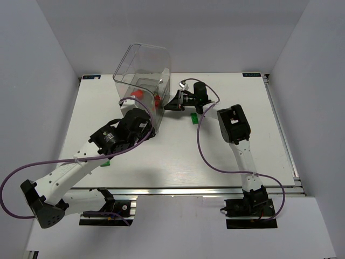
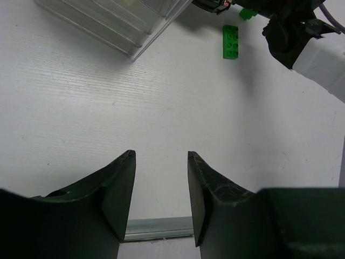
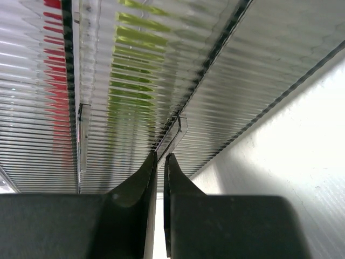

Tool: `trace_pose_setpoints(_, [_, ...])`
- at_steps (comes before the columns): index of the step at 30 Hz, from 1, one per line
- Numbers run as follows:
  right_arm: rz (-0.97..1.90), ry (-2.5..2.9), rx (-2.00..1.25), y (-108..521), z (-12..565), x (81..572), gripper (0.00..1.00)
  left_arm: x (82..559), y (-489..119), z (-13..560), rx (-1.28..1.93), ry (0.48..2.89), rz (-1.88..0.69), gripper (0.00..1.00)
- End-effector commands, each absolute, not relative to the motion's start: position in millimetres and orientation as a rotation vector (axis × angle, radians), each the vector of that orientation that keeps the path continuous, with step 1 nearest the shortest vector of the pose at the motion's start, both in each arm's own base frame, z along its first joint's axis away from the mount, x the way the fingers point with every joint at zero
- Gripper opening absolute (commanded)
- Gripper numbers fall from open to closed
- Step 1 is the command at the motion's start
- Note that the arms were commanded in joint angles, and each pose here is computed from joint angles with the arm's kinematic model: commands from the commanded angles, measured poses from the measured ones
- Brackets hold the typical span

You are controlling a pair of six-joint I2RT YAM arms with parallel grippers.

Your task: Sort the legos into containers by color

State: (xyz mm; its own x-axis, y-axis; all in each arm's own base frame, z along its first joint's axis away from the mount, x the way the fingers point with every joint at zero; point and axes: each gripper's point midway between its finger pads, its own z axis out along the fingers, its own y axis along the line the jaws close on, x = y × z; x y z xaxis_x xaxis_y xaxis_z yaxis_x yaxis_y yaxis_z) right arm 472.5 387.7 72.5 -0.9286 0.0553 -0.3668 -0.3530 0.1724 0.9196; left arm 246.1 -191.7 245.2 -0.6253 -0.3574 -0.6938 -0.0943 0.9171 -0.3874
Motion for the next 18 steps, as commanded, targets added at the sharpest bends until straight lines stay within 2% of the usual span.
trace_pose_setpoints(1, [1.791,2.083,-0.366,385,72,470,0.00,248,-193,260,-0.347,2.191,-0.441,0.53])
trace_pose_setpoints(16, [1.653,2.130,-0.351,327,63,465,0.00,228,-164,235,-0.478,2.179,-0.434,0.54])
trace_pose_setpoints(18, [1.647,2.146,-0.352,321,61,460,0.00,223,-156,230,-0.517,2.179,-0.420,0.58])
